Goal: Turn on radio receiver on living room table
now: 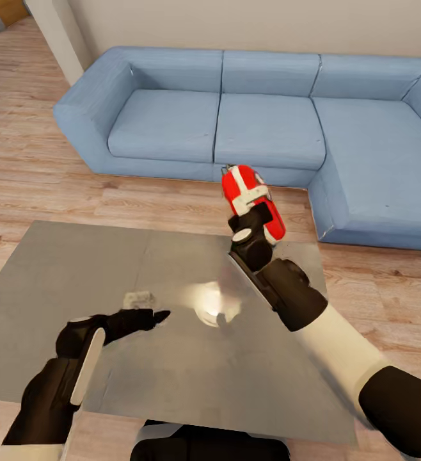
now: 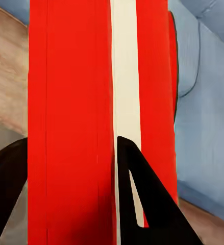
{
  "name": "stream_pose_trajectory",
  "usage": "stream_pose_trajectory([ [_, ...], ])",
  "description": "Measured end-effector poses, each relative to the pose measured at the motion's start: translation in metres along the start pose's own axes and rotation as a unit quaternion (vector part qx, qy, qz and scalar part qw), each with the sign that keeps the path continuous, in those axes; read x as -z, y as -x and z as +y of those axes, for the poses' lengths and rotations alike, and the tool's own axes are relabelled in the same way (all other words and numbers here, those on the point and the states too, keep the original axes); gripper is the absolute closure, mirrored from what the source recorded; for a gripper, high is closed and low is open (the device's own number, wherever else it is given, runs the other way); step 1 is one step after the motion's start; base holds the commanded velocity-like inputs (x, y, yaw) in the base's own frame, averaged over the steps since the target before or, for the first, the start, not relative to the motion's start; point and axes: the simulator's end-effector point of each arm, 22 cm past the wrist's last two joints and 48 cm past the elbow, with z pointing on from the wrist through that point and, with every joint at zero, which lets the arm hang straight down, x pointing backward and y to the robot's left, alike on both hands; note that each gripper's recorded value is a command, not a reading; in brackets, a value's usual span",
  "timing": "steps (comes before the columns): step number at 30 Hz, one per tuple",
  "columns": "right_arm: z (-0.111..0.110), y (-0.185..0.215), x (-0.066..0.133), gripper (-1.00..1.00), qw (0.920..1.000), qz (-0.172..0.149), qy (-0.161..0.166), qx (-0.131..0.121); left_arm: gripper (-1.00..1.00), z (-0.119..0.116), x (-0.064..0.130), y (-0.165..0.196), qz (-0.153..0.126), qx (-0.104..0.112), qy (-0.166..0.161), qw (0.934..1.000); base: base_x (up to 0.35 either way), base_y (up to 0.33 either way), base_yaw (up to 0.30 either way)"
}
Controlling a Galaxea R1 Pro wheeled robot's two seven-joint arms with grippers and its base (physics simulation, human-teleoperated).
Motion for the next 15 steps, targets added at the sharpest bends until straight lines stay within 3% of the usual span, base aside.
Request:
stream_pose_trajectory([
  [1,-0.003,0.005,0.004,1.00,0.9988,-0.021,-0.025,0.038,-1.00,-0.009,0.004,0.026,-0.004,0.002,-0.023,0.9997,0.000,0.000,0.000],
  [2,-0.002,0.003,0.008,1.00,0.9974,-0.029,-0.037,0.054,-1.00,-0.013,0.008,0.043,-0.009,0.001,-0.035,0.9994,0.000,0.000,0.000],
  [6,0.003,-0.019,0.021,1.00,0.9924,-0.047,-0.085,0.076,-1.00,0.005,0.026,0.074,-0.028,0.019,-0.049,0.9983,0.000,0.000,0.000],
  [8,0.014,-0.033,0.034,1.00,0.9889,-0.068,-0.104,0.081,-1.00,0.035,0.049,0.093,-0.054,0.050,-0.051,0.9960,0.000,0.000,0.000],
  [10,0.029,-0.044,0.043,1.00,0.9875,-0.081,-0.104,0.086,-1.00,0.056,0.071,0.111,-0.081,0.076,-0.063,0.9918,0.000,0.000,0.000],
  [11,0.041,-0.052,0.050,1.00,0.9846,-0.090,-0.109,0.103,-1.00,0.068,0.093,0.128,-0.106,0.096,-0.083,0.9862,0.000,0.000,0.000],
  [12,0.053,-0.058,0.051,1.00,0.9854,-0.094,-0.098,0.103,-1.00,0.075,0.108,0.138,-0.120,0.106,-0.098,0.9823,0.000,0.000,0.000],
  [15,0.065,-0.064,0.054,1.00,0.9829,-0.105,-0.099,0.115,-1.00,0.083,0.136,0.156,-0.140,0.114,-0.123,0.9759,0.000,0.000,0.000],
])
